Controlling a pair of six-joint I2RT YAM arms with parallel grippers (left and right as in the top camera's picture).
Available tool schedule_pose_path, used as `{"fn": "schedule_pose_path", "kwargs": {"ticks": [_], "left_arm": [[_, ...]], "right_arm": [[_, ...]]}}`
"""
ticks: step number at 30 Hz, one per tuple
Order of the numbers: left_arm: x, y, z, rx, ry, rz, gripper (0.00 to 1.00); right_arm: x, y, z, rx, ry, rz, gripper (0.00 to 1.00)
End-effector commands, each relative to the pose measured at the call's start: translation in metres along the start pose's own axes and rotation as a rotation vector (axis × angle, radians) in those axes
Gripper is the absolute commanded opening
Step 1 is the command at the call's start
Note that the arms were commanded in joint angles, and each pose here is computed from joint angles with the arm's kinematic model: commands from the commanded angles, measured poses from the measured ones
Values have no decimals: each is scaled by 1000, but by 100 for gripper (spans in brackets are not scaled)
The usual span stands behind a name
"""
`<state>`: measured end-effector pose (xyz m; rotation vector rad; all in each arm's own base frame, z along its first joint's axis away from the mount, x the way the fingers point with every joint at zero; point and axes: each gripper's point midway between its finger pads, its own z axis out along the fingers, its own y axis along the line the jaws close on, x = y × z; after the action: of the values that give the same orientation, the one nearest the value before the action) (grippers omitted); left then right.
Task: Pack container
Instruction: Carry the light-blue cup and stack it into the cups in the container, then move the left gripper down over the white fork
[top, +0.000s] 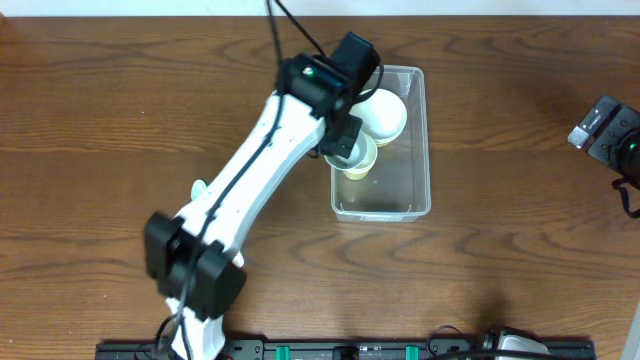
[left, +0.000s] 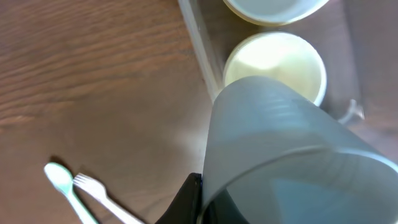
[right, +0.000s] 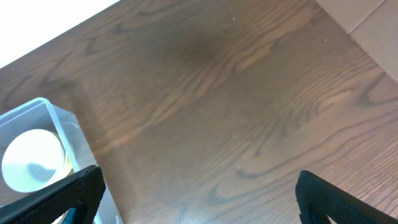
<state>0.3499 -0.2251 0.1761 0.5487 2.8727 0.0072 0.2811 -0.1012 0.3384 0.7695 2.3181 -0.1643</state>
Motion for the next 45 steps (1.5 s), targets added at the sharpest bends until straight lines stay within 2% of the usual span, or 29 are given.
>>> {"fn": "schedule_pose_path", "kwargs": {"ticks": [1,10,13,17,23,25,26,30,36,41,45], "left_arm": [[-3,0,14,-12,22,3,6],[-5,-8,26,21,40,3,7],[-5,-9,26,26,39,3,17],[-4,-10,14,45,35,0,40],[0,8,-21,33,-11,-28,47],[9,23,-32,-3,-4,-46,49],[15,34,-37,-33,10,-67,52],[44,77,-45,-149,108,-208,55],[73,121,-25,-206,226,-470,55],[95,149,13,-228,307,-553,56],[127,149,50,-162,419,-577,54]], "right_arm": [[-1,-5,-2,16,-9,20,99],[-1,-5,-2,16,-9,20,99],[-1,-5,-2,16,-9,20,99],[-1,-5,-2,16,-9,20,99],[-1,-5,-2,16,-9,20,99],[-1,-5,-2,16,-9,20,99],[-1,-5,-2,16,-9,20,99],[-1,-5,-2,16,-9,20,99],[-1,-5,-2,16,-9,20,99],[-1,-5,-2,16,-9,20,99],[-1,-5,-2,16,-9,20,99]]}}
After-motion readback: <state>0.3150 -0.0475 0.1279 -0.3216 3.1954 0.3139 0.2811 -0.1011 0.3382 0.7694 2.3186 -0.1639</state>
